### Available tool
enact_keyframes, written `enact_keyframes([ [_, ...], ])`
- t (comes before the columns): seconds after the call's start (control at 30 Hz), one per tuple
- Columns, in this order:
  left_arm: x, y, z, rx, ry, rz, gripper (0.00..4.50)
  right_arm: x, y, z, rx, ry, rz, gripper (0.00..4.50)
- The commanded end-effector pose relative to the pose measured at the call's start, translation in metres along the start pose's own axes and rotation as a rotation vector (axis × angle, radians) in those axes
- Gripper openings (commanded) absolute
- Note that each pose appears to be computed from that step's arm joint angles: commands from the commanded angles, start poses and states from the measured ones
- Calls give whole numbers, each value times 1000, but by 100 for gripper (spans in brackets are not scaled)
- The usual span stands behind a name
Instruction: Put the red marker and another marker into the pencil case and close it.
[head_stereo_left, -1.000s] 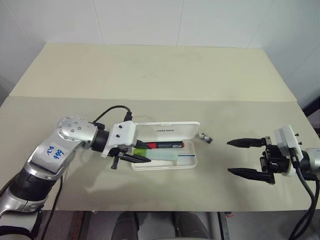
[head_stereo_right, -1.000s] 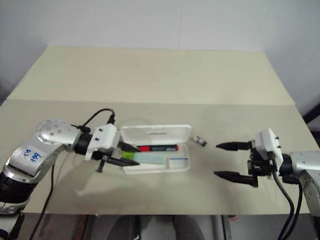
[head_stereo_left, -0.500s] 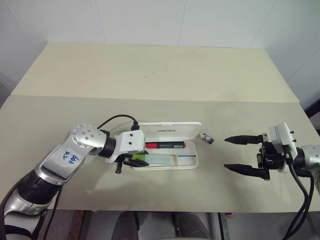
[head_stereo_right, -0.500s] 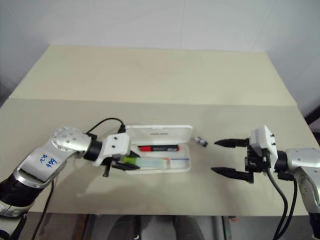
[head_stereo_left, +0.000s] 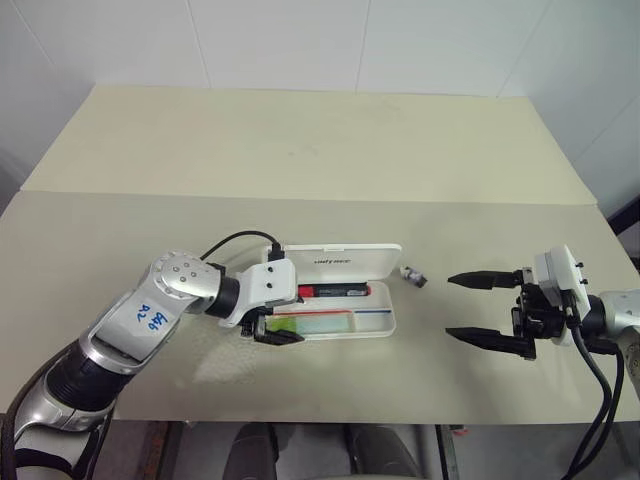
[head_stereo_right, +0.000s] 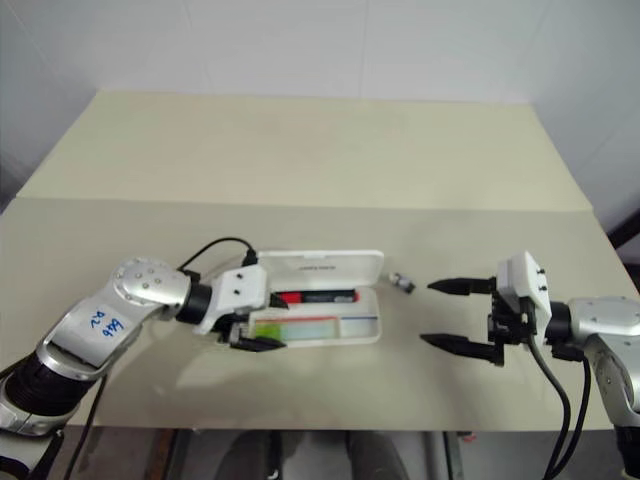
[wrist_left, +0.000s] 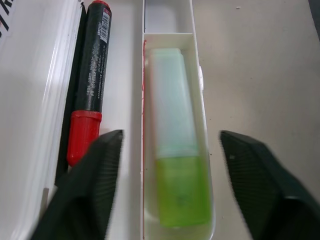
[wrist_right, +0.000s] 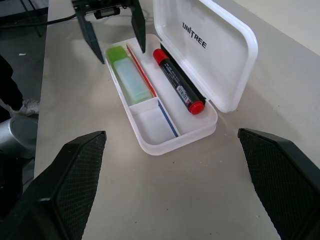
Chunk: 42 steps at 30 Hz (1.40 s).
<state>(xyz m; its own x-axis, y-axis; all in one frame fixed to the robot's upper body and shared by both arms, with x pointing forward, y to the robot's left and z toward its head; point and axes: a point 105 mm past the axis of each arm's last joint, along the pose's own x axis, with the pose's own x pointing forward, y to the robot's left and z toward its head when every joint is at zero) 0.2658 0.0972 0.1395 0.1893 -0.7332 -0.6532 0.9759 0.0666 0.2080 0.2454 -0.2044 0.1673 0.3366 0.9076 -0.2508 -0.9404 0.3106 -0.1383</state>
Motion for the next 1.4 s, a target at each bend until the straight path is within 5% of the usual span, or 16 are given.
enact_keyframes([
  [0.03, -2, -3, 11, 36, -21, 4, 446, 2, -1, 7, -34, -13, 3, 450],
  [0.23, -8, -2, 19, 68, -85, -2, 446, 5, -17, -1, -59, 30, -40, 450],
  [0.47, -30, -5, 44, 143, -389, -8, 446, 13, -71, -29, -31, 144, -192, 450],
  [1.0, -73, -8, 10, 140, -371, 25, 446, 57, -77, -46, 104, 89, -139, 450],
  [1.1, -73, -8, 10, 146, -370, 34, 450, 61, -80, -54, 105, 110, -183, 381],
  [1.4, -70, -7, 14, 162, -379, 37, 450, 51, -87, -55, 54, 97, -242, 66],
])
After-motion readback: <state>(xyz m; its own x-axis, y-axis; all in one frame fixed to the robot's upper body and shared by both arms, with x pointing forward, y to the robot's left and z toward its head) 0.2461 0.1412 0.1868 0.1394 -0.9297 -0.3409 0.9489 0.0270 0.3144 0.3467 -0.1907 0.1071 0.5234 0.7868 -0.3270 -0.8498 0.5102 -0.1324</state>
